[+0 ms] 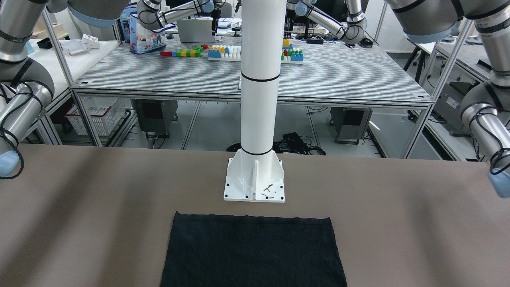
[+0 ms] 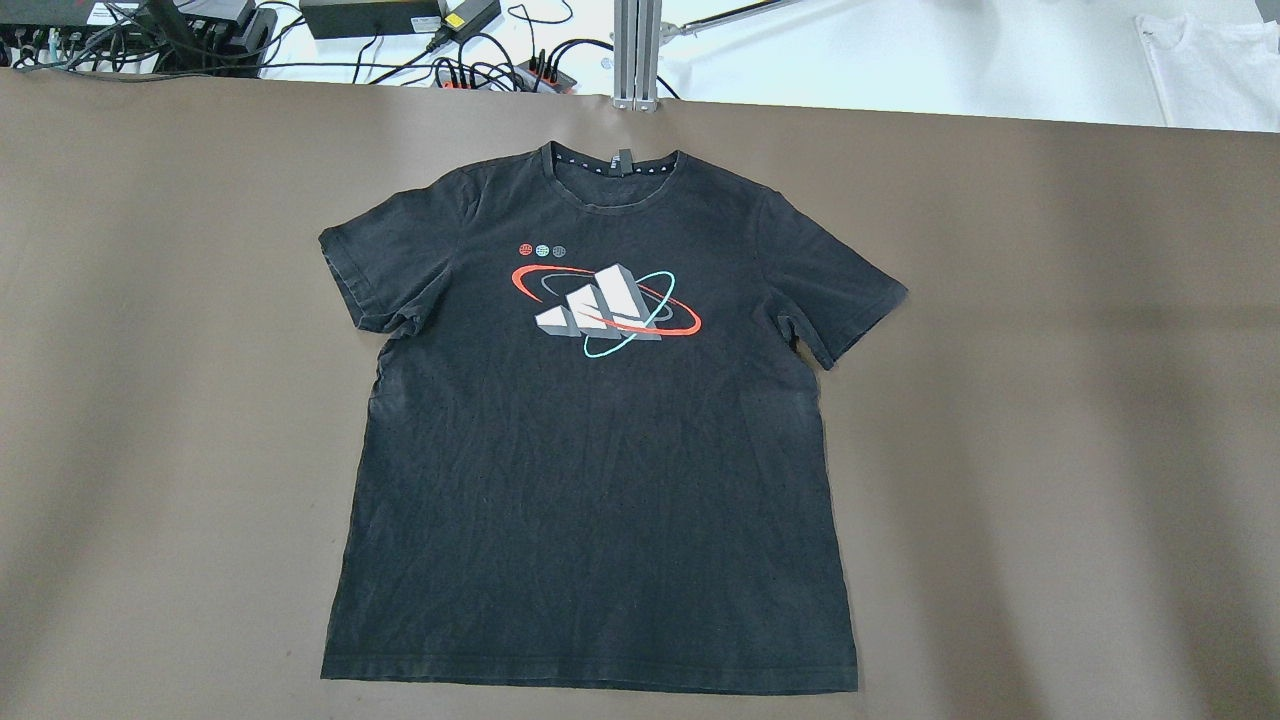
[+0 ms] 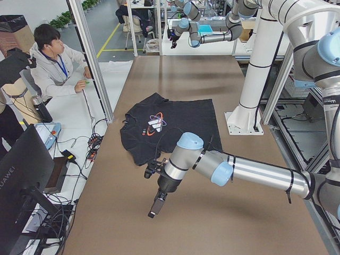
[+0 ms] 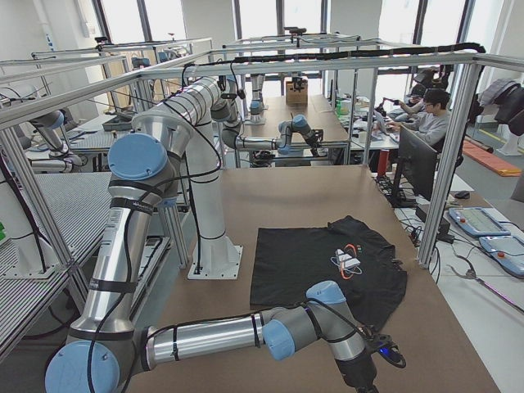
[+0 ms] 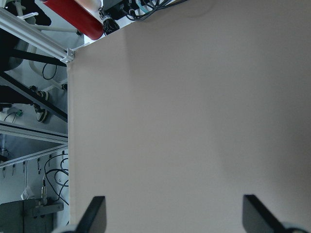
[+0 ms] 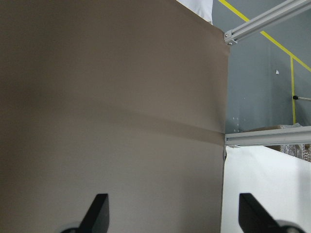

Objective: Fold clothes

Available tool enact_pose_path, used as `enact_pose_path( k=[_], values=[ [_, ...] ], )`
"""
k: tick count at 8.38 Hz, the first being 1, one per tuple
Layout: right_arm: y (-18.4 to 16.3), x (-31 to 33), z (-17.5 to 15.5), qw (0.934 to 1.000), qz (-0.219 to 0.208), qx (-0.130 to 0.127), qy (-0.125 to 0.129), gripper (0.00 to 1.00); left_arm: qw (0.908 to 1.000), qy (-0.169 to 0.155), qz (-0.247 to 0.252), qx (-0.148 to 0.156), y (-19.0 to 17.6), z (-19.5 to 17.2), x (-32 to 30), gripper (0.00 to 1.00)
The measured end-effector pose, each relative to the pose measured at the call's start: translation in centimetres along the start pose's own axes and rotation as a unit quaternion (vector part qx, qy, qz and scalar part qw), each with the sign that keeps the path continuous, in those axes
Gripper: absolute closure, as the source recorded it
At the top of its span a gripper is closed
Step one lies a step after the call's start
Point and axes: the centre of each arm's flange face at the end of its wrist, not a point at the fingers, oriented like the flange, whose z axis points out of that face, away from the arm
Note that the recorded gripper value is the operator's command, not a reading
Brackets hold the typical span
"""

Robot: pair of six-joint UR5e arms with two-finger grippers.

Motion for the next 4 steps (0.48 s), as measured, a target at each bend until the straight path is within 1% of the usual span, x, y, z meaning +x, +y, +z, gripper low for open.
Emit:
enact_pose_path(
  k=[1, 2, 3, 4],
  values=[
    [0.0, -0.7, 0.1, 1.0000, -0.004, -0.001, -0.008, 0.06, 1.0000, 0.002, 0.004, 0.003, -0.3, 0.0, 0.2, 0.00],
    [-0.2, -1.8, 0.3, 0.9998, -0.011, -0.002, -0.016, 0.07, 0.9998, 0.014, 0.011, 0.008, -0.7, 0.1, 1.1, 0.00],
    [-0.5, -2.6, 0.3, 0.9997, -0.010, -0.001, -0.021, 0.07, 0.9994, 0.031, 0.015, 0.009, -1.3, 0.5, 2.0, 0.00],
    [-1.8, -3.7, 0.0, 0.9996, -0.007, 0.007, -0.027, 0.07, 0.9985, 0.050, 0.022, 0.006, -2.3, 1.4, 3.3, 0.00]
  ],
)
